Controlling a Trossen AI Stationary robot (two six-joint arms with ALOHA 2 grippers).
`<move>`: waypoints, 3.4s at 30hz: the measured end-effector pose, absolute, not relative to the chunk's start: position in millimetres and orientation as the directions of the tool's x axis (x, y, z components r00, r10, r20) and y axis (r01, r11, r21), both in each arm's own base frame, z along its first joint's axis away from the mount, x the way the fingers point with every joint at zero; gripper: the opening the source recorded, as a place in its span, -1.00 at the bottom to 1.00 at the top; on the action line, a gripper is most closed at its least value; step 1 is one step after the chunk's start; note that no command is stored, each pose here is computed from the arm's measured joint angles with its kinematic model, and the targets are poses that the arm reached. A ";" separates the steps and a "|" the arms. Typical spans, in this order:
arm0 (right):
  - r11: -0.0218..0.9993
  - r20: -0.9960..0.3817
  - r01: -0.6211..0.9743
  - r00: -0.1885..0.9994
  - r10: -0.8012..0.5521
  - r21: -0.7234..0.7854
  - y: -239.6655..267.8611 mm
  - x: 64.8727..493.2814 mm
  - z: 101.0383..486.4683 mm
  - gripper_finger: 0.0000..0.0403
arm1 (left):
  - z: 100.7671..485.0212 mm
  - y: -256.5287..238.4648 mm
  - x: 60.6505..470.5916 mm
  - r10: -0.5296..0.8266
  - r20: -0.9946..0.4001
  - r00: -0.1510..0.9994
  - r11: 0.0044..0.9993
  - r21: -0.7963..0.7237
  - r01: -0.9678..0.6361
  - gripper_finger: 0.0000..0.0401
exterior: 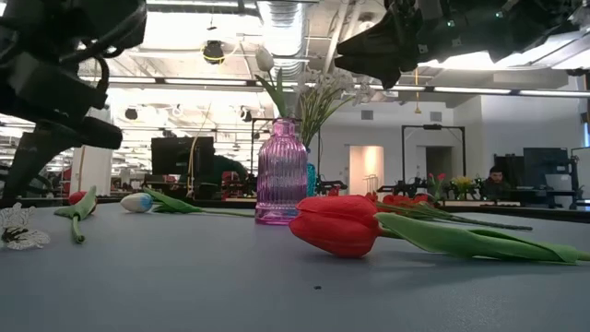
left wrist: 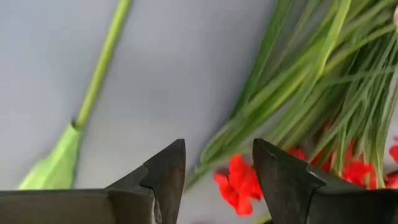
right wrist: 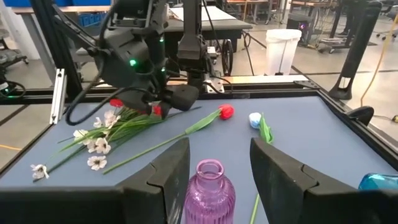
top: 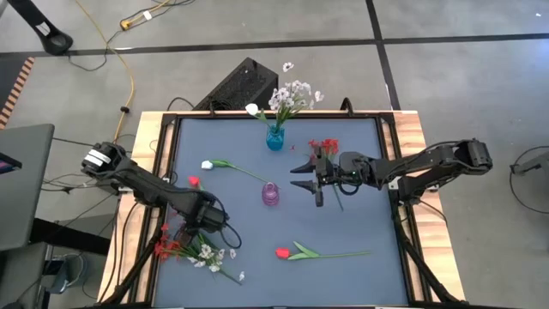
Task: Sort flowers into vase by color
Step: Put the white flowers into the blue vase
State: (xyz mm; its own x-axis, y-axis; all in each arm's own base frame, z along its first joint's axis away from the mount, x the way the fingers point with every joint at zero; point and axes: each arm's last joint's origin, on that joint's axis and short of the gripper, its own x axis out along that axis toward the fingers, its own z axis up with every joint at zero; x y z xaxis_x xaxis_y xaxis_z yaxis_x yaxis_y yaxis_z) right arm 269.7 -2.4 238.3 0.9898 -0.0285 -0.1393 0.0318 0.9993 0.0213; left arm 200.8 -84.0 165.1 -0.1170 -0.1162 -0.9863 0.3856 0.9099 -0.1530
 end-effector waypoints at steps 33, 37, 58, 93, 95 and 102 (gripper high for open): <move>0.999 -0.140 0.032 0.990 -0.030 0.015 -2.5 269.7 238.2 -0.04 | 150.7 -96.0 194.1 -0.133 -0.989 -0.067 0.860 -0.149 0.489 -0.15; 0.999 -0.140 0.032 0.990 -0.030 0.015 -2.5 269.7 238.2 -0.04 | 150.7 -96.1 194.0 -0.134 -0.989 -0.068 0.838 -0.149 0.525 -0.31; 0.999 -0.137 0.034 0.990 -0.030 0.026 -2.5 269.7 238.5 -0.04 | 193.2 -95.8 216.4 0.095 -0.983 0.154 0.754 0.172 0.634 -1.00; 0.999 -0.148 0.038 0.988 -0.034 0.023 -3.1 269.6 237.3 -0.04 | 261.1 58.4 233.2 0.080 0.388 0.918 0.880 0.405 -0.248 -1.00; 0.999 -0.149 0.038 0.988 -0.034 0.022 -3.2 269.6 237.2 -0.04 | 260.8 66.8 245.9 0.108 0.381 0.918 0.869 0.413 -0.273 -1.00; 0.999 -0.176 0.040 0.984 -0.035 0.025 -3.2 269.1 234.6 -0.04 | 263.0 102.8 282.1 0.185 0.365 0.913 0.860 0.390 -0.330 -1.00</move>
State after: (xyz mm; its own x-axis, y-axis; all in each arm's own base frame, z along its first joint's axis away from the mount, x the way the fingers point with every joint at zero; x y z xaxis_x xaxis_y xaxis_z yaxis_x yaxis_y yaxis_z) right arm 269.1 -3.2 234.6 0.9838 -0.0346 -0.1760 0.0396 0.9989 0.0250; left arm 282.1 102.8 263.0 0.9126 0.1849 0.3647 -0.3299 0.8599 0.3896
